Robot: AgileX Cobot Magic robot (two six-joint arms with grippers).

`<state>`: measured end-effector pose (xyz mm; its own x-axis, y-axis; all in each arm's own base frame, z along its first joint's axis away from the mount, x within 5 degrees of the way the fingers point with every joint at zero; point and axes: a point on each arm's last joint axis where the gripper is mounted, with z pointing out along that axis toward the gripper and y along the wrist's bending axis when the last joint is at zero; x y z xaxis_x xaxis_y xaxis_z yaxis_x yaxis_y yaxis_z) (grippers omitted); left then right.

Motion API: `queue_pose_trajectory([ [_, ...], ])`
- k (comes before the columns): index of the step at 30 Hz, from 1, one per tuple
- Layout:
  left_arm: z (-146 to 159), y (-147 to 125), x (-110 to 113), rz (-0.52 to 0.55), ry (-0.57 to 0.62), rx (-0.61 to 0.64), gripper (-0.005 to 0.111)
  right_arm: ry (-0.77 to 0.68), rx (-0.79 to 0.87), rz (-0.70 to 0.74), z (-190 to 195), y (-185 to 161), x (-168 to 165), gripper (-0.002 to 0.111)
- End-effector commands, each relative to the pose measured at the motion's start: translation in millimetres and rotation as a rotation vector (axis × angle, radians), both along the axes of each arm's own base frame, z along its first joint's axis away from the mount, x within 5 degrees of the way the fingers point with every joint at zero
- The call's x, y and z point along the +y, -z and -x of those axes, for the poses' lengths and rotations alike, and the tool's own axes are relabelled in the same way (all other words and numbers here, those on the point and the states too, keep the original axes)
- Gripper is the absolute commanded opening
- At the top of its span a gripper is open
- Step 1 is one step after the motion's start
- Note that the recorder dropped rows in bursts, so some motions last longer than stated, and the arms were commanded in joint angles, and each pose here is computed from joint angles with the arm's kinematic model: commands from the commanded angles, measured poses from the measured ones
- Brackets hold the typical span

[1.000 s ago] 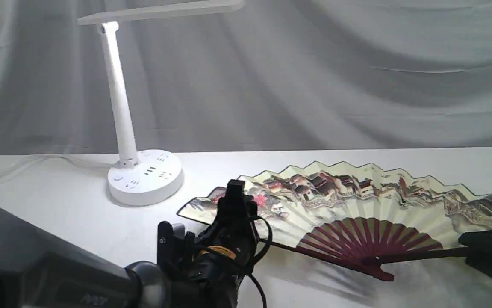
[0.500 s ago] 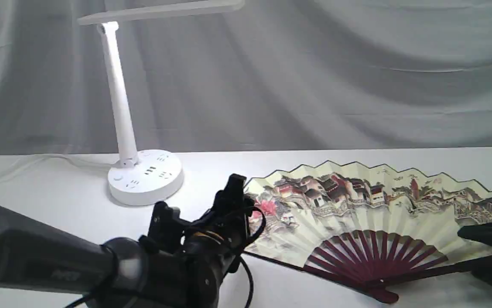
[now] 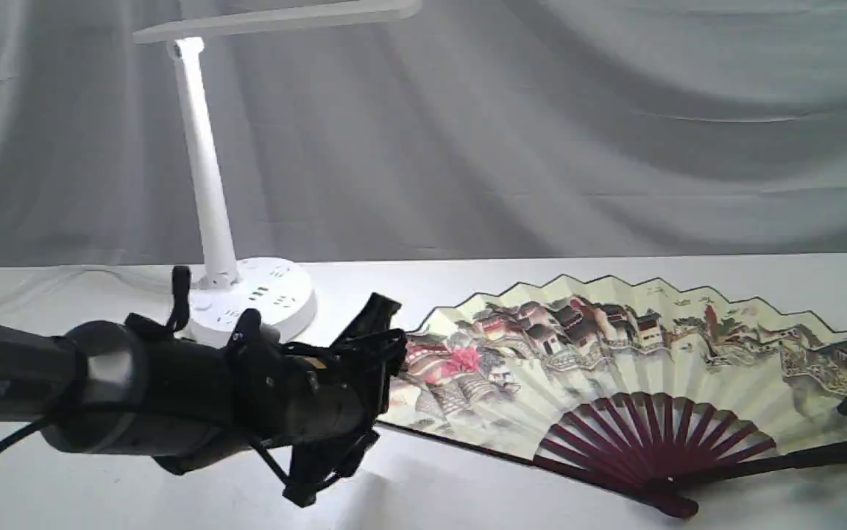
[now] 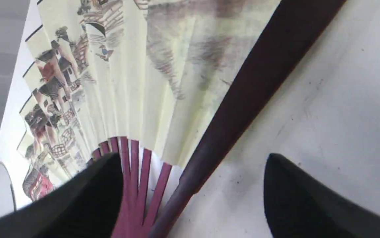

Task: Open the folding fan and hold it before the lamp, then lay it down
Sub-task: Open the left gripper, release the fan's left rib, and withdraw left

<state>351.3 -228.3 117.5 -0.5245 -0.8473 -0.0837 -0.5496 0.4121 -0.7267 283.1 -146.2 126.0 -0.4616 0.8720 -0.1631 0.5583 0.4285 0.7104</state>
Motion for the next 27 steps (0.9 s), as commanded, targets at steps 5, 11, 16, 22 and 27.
queue_pose_trajectory([
  [5, 5.9, -12.2, 10.6, -0.084, 0.192, 0.089, 0.061, -0.093, -0.001, 0.026, 6.6, -25.9, 9.0, 0.06],
  [11, 17.3, -11.0, 16.9, -0.147, 0.338, 0.209, 0.06, -0.18, -0.04, 0.037, 8.9, -45.0, 21.5, 0.058],
  [16, 26.0, -12.3, 25.8, -0.194, 0.49, 0.295, 0.045, -0.32, -0.06, 0.114, 3.5, -60.2, 51.0, 0.053],
  [22, 30.2, -29.8, 36.3, -0.264, 0.686, 0.248, 0.014, -0.534, -0.001, 0.251, 7.2, -70.0, 86.0, 0.049],
  [27, 34.1, -48.1, 46.2, -0.326, 0.833, 0.189, 0.0, -0.667, 0.123, 0.398, 16.8, -72.6, 103.2, 0.044],
])
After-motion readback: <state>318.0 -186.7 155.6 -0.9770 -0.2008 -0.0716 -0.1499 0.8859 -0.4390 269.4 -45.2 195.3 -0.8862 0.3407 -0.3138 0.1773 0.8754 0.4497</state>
